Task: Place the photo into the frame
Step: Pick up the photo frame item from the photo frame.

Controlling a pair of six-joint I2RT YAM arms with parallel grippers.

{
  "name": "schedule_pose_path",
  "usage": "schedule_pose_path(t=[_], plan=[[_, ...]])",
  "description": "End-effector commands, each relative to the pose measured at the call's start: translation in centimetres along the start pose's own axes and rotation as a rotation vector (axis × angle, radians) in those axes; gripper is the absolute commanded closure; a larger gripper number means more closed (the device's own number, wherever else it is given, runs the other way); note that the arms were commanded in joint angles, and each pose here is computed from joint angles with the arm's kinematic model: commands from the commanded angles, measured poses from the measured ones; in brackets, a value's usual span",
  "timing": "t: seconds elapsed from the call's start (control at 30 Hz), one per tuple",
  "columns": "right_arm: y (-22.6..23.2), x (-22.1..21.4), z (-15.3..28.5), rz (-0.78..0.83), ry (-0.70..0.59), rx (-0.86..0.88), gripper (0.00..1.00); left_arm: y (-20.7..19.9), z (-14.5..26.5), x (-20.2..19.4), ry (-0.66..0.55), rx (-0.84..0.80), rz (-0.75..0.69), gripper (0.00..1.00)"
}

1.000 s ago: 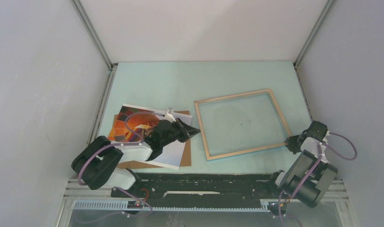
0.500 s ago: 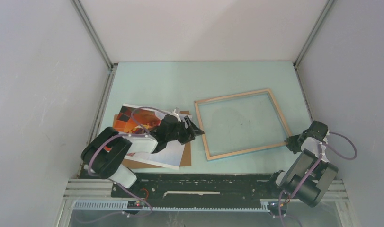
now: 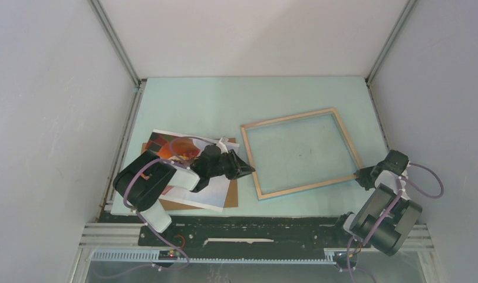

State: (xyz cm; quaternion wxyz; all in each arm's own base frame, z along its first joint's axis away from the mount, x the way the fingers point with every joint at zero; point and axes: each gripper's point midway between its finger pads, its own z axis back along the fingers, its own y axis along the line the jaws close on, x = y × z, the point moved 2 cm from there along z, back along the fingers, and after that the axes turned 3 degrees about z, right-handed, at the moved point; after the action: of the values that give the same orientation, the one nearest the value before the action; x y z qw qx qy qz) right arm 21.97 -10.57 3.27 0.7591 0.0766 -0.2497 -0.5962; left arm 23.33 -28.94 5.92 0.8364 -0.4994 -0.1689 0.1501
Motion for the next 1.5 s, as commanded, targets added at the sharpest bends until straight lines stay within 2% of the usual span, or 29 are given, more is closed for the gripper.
schedule_pose_path(t=[0.0,0.1,0.3,0.4,0.53,0.73,0.83,0.93,1.0,1.23,1.47], plan=[[-0.3,-0.8,-0.6,-0.005,0.030,-0.012,1.00,-1.3,0.9,-0.1,-0.010,-0.087,-0.025,0.75],[-0.3,-0.8,-0.6,-0.002,0.032,-0.010,1.00,-1.5,0.9,0.1,-0.028,-0.091,-0.040,0.82],[-0.3,-0.9,-0.6,-0.001,0.035,-0.009,1.00,-2.8,0.2,-0.1,-0.018,-0.141,-0.033,0.84],[-0.2,-0.9,-0.6,0.000,0.037,-0.008,1.00,-3.1,0.0,0.0,-0.028,-0.147,-0.029,0.76],[-0.2,-0.9,-0.6,0.000,0.036,-0.006,1.00,-2.9,-0.8,0.3,-0.027,-0.127,-0.004,0.72],[-0.2,-1.0,-0.6,0.001,0.041,-0.006,1.00,-2.7,-1.6,0.6,-0.024,-0.093,-0.014,0.73],[-0.2,-1.0,-0.6,-0.002,0.040,-0.005,1.00,-2.6,-2.0,0.9,-0.027,-0.056,-0.044,0.79],[-0.1,-0.9,-0.6,-0.003,0.045,-0.007,1.00,-2.3,-1.9,1.5,-0.044,0.004,-0.084,0.93],[-0.3,-1.0,-0.6,-0.009,0.045,-0.016,1.00,-1.9,-1.3,2.0,-0.070,0.044,-0.112,1.00],[-0.9,-1.0,-0.4,-0.064,0.036,-0.040,1.00,-2.6,2.0,3.1,-0.188,0.023,-0.201,1.00],[-0.8,-0.6,-0.6,-0.076,0.038,-0.055,1.00,-1.1,7.7,5.2,-0.462,0.098,-0.256,1.00]])
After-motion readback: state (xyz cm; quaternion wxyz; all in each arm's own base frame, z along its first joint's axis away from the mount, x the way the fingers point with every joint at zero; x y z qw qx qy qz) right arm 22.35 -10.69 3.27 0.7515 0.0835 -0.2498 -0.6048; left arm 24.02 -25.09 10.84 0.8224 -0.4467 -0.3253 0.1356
